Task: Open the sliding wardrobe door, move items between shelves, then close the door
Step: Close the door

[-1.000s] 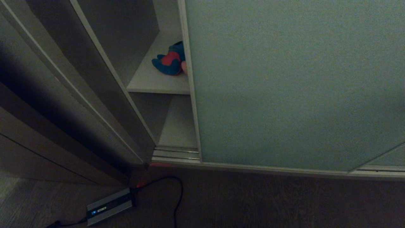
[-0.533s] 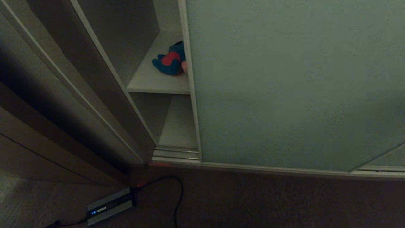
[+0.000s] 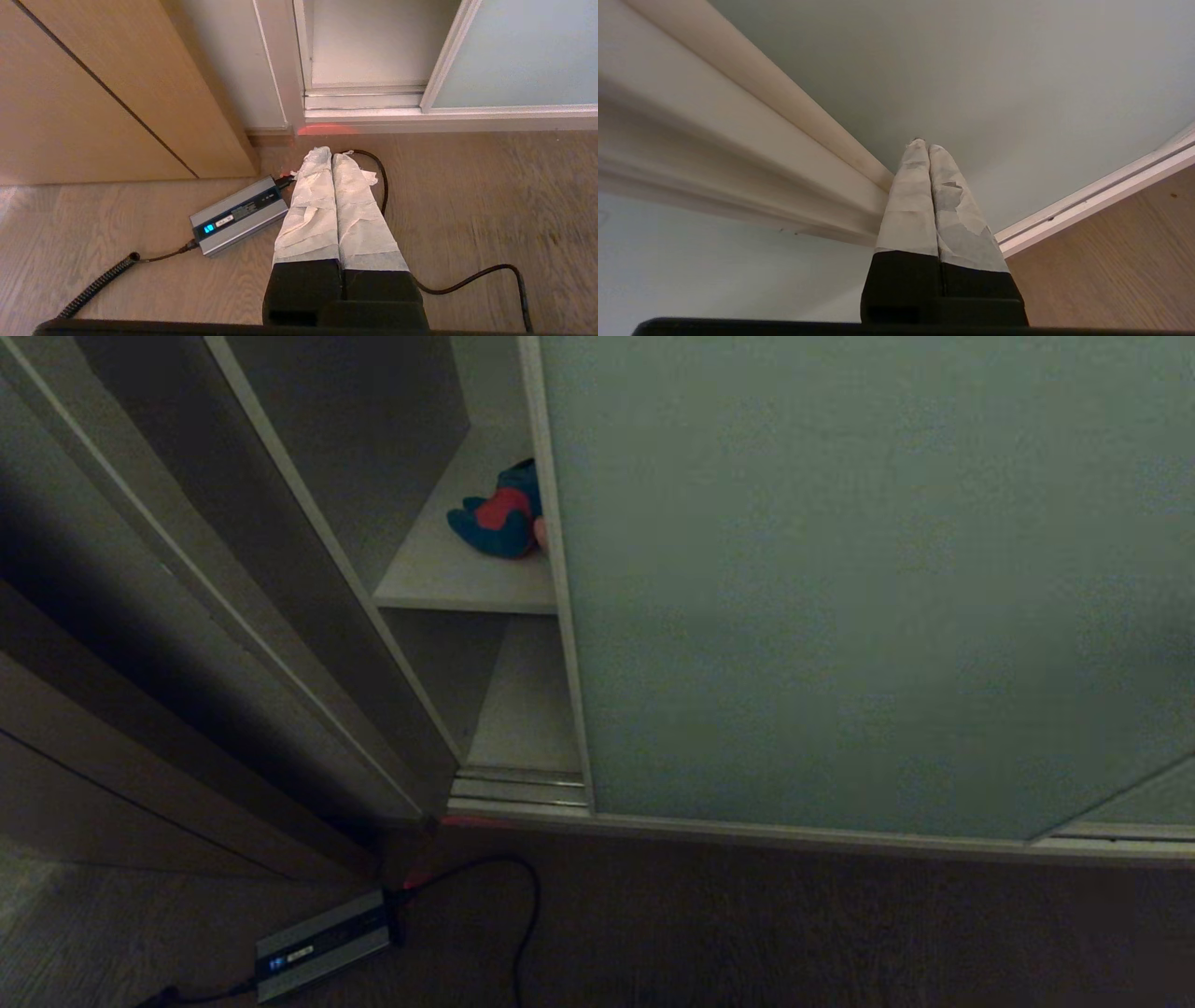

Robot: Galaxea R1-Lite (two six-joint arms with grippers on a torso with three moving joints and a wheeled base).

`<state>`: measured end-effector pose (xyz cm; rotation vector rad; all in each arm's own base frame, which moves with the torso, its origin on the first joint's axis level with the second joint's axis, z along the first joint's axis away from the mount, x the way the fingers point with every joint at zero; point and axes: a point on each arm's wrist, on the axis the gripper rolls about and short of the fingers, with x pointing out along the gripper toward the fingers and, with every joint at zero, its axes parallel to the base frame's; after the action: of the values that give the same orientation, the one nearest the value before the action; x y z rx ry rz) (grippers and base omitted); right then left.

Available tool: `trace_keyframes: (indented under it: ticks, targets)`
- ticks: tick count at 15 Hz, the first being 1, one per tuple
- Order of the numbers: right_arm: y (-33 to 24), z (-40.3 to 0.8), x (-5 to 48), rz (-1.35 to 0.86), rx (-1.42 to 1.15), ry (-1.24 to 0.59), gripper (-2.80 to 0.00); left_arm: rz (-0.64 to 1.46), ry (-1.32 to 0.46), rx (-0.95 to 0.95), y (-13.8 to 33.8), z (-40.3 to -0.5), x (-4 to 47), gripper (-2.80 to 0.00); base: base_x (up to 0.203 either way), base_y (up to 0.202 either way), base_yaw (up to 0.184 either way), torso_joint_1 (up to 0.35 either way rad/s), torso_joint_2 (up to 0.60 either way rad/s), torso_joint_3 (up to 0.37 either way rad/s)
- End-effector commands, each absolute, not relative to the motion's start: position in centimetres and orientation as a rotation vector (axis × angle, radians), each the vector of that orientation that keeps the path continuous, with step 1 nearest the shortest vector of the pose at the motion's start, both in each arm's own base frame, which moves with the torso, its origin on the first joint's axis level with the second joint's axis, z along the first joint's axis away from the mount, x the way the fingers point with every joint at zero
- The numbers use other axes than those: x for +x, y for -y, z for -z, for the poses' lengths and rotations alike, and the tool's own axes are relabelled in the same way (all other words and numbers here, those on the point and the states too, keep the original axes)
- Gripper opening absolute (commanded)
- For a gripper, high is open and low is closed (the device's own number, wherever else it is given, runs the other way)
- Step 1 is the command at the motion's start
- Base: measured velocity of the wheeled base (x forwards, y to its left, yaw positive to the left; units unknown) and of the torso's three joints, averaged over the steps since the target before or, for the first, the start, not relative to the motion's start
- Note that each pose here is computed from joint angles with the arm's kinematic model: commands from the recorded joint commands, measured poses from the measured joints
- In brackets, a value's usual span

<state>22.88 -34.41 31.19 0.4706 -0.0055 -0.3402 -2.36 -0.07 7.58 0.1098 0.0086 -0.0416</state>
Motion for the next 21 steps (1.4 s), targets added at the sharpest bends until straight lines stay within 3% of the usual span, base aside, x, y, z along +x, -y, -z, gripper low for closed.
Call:
trace_keyframes:
  ticks: [1,21]
  targets:
    - [33.4,-31.7,23.1,0.316,0.467,0.005,-2.8,0.042,-0.011,0.11,0.1,-7.6,-2.3,-2.8,0.0,0.0,0.0,0.0,0.0,0.0]
    - [20.6,-31.8,19.9,0.16,0.501,-0.081,-2.8,0.042,-0.01,0.11,0.1,-7.6,-2.4,-2.8,0.0,0.0,0.0,0.0,0.0,0.0]
